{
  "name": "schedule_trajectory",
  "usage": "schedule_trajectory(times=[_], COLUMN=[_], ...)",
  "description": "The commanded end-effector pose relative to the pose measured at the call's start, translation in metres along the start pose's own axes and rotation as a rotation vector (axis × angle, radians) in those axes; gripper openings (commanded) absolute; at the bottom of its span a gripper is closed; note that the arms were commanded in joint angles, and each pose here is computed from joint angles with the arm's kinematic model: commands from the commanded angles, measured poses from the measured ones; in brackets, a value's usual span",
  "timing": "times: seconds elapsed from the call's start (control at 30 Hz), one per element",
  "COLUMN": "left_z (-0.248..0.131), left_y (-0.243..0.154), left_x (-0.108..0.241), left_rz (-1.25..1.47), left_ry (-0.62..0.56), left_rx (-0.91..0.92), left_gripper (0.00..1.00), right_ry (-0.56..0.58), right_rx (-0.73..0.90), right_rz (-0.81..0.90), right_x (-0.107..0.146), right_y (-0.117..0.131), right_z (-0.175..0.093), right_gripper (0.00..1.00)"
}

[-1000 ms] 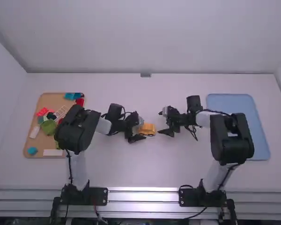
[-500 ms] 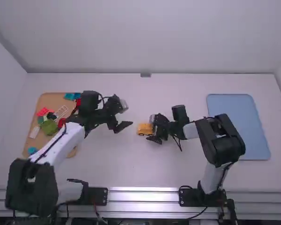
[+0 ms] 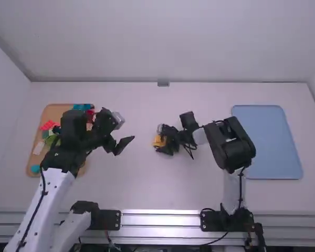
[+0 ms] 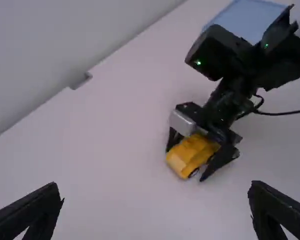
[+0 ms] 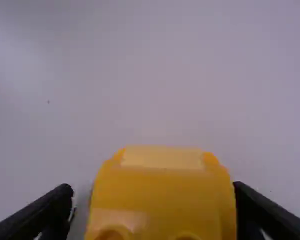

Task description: Assemble lego blocks to make yellow taxi

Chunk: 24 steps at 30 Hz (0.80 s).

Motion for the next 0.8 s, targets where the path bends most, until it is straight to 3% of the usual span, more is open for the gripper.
schedule_trajectory(times=[0.0,0.03,0.1,0.27,0.33,0.47,0.53,0.6,0.63,0.77], left_z=[-0.003,-0.003,-0.003,0.0,0.001,0.003,0.006,0.007,0.008,0.013], left_y=[0.001,0.001,0.003,0.01,0.013,0.017,0.021,0.022,0.024,0.029], left_x=[0.0,0.0,0.001,0.005,0.007,0.009,0.01,0.011,0.012,0.014], left_rz=[-0.001,0.002,0.002,0.005,0.004,0.005,0.005,0.005,0.005,0.006], left_ry=[0.004,0.004,0.015,0.071,0.086,0.106,0.115,0.124,0.129,0.141], left_rx=[-0.026,-0.029,-0.05,-0.117,-0.138,-0.167,-0.181,-0.19,-0.196,-0.215], left_gripper=[0.99,0.99,0.99,0.99,0.99,0.99,0.99,0.99,0.99,0.99], right_ry=[-0.024,-0.019,0.0,0.184,0.346,0.532,0.631,0.639,0.628,0.529], right_rx=[-0.004,0.001,0.019,0.154,0.23,0.398,0.635,0.734,0.812,0.971], right_rz=[-0.035,-0.031,-0.02,0.054,0.049,0.115,0.236,0.29,0.353,0.534], right_x=[-0.012,-0.015,-0.021,-0.037,-0.042,-0.048,-0.047,-0.044,-0.04,-0.019], right_y=[-0.007,-0.008,-0.008,-0.013,-0.008,-0.004,-0.01,-0.013,-0.015,-0.024], right_z=[-0.003,-0.006,-0.013,-0.056,-0.088,-0.139,-0.187,-0.209,-0.232,-0.287], right_gripper=[0.59,0.52,0.49,0.46,0.46,0.45,0.44,0.42,0.4,0.39])
Point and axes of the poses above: each hand's point on the last joint's axis, 136 mm out from that joint toward the fingers, its own z axis out along the fingers, its own y axis along the line the jaws close on, x = y × z, the point moved 9 cm from there along -z, back along the fingers, and after that the axes turned 8 degrees about z, right-handed, at the moved point
